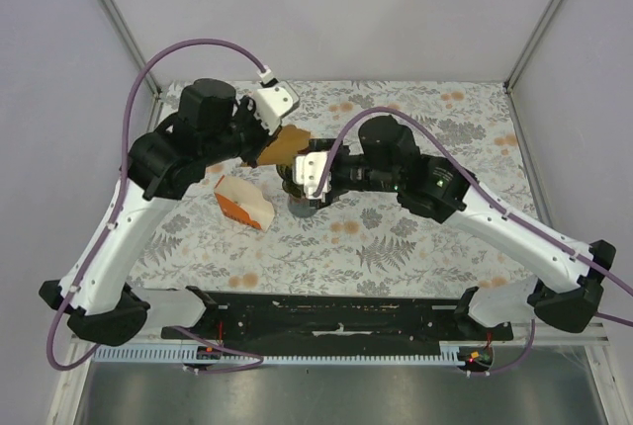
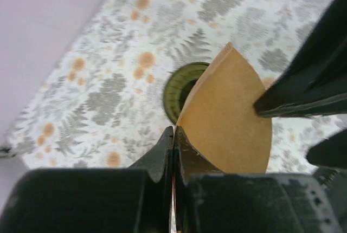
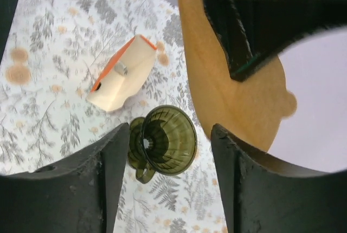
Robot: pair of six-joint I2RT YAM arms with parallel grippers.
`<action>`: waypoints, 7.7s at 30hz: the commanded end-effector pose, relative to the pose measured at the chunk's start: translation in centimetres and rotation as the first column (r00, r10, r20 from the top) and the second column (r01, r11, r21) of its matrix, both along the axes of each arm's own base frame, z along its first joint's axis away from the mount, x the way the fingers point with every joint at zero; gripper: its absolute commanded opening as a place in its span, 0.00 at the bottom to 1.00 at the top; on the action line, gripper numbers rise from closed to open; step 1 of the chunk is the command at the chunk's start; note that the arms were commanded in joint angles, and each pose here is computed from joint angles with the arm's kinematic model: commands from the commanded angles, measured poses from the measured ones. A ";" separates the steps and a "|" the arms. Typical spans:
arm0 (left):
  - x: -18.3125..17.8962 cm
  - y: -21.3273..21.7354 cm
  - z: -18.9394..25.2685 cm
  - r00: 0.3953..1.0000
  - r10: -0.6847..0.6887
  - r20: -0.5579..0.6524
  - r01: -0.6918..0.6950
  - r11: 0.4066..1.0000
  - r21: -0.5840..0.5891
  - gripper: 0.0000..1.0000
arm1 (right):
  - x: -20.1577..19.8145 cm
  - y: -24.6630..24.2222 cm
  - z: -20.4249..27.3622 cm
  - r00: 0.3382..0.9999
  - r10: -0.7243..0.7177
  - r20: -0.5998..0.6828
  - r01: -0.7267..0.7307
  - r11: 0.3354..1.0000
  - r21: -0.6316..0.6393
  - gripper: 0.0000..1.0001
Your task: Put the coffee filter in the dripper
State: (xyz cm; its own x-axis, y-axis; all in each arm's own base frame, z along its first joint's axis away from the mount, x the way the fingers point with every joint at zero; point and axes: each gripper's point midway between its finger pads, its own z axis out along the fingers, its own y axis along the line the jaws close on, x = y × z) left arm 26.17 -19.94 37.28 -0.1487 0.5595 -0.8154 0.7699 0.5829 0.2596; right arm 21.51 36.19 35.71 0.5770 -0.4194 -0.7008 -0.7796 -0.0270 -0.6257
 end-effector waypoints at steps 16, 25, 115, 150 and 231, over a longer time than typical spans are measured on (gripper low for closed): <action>2.3 5.1 11.3 0.625 0.299 0.721 -0.209 0.954 -0.214 0.02 | 6.5 3.1 13.7 0.511 0.315 -0.799 0.651 0.466 0.600 0.97; 2.0 4.0 10.5 0.614 0.245 0.750 -0.168 0.969 -0.180 0.02 | 7.7 3.9 13.4 0.485 0.343 -0.804 0.678 0.432 0.594 0.73; -0.3 2.0 16.2 0.460 0.306 0.834 0.004 0.938 -0.346 0.02 | 9.6 4.6 13.8 0.427 0.532 -0.731 0.722 0.285 0.630 0.07; 2.2 3.7 14.2 0.568 0.293 0.769 -0.222 0.954 -0.200 0.02 | 12.5 -1.0 10.4 0.556 -0.011 -0.831 0.809 0.235 0.538 0.00; 3.5 0.7 -7.8 0.899 0.380 -0.219 -0.404 0.912 -0.077 0.02 | 11.4 -0.2 -7.8 0.211 -0.467 -0.859 0.679 0.702 -0.215 0.13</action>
